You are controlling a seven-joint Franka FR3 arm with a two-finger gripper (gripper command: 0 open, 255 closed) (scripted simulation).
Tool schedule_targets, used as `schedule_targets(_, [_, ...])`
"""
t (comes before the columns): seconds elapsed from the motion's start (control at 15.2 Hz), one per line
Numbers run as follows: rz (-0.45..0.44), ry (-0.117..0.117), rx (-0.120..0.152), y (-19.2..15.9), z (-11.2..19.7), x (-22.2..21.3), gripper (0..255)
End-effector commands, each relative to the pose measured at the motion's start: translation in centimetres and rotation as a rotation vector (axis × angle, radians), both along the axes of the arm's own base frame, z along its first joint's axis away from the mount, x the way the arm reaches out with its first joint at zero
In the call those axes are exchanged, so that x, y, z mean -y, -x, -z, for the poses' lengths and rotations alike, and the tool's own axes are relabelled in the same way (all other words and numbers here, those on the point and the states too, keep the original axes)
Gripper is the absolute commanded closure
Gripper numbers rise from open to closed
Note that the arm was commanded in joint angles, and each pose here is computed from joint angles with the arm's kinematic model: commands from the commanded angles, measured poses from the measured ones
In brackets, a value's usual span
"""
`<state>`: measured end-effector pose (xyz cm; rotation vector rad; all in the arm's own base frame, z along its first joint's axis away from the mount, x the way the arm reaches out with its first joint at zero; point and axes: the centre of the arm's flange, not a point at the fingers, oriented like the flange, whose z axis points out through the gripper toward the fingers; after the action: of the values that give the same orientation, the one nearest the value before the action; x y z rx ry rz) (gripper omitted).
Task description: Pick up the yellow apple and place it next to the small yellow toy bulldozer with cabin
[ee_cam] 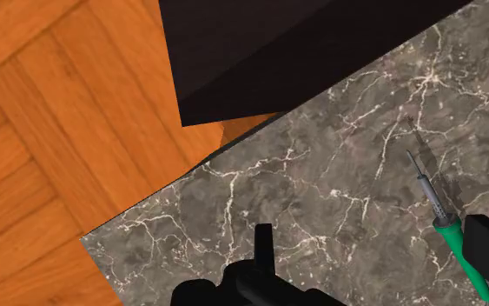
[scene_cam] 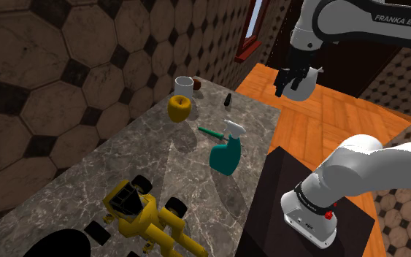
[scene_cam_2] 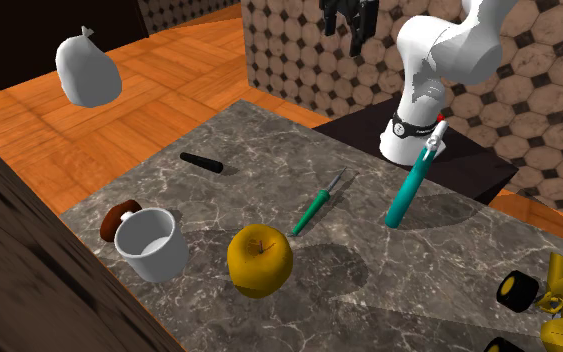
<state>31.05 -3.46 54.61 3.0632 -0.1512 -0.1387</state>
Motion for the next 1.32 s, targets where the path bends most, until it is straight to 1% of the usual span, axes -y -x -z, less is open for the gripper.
schedule_targets(0.0, [0.0,0.0,0.0,0.0,0.0,0.0,0])
schedule_targets(0.59, [-0.257,0.003,0.074,-9.1,3.9,-4.0,0])
schedule_targets(1.25, [-0.543,0.006,0.157,-17.9,7.5,-11.1,0])
